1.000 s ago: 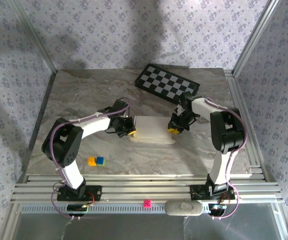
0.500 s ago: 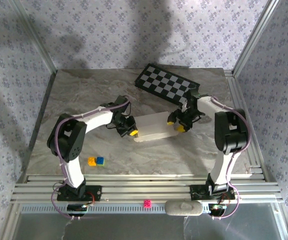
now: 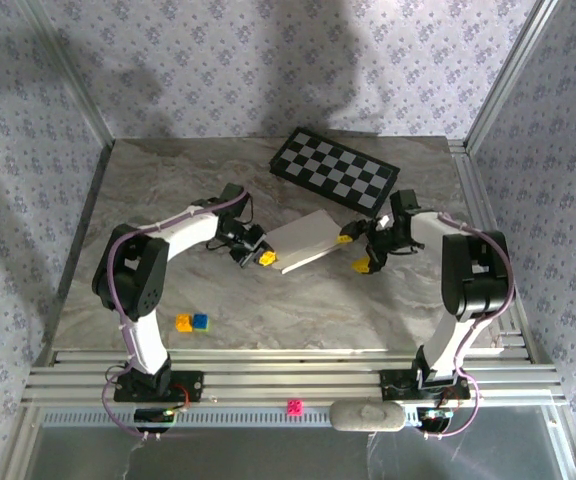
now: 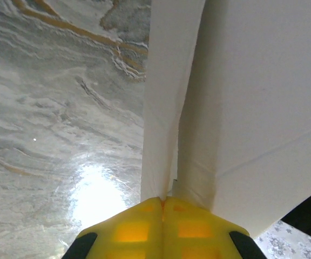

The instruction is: Fold the paper box

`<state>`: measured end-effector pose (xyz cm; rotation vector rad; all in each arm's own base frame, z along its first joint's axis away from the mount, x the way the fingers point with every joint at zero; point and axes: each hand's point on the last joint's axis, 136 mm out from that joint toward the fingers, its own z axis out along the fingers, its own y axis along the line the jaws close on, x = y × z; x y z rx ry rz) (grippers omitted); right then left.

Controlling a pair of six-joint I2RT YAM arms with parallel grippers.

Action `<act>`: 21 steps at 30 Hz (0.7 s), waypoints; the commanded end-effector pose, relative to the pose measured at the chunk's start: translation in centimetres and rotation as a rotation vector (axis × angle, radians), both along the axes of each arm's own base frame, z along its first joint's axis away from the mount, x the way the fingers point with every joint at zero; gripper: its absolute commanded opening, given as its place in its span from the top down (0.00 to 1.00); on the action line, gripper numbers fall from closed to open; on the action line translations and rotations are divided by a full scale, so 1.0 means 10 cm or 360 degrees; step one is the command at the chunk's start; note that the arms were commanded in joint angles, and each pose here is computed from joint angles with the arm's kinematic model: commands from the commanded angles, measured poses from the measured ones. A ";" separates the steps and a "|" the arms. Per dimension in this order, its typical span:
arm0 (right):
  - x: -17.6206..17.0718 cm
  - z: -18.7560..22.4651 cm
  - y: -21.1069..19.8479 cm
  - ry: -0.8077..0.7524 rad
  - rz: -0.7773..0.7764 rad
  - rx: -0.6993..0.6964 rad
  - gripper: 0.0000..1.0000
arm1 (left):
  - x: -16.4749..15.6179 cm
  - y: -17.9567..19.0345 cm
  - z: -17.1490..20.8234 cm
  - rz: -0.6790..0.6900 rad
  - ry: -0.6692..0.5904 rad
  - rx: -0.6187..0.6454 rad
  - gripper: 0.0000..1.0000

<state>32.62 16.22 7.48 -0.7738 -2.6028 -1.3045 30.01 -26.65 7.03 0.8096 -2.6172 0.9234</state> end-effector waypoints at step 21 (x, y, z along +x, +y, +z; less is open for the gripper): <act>0.26 0.15 0.20 0.0022 -0.0249 -0.0012 0.15 | 0.16 -0.08 0.16 0.0056 -0.0001 -0.0102 1.00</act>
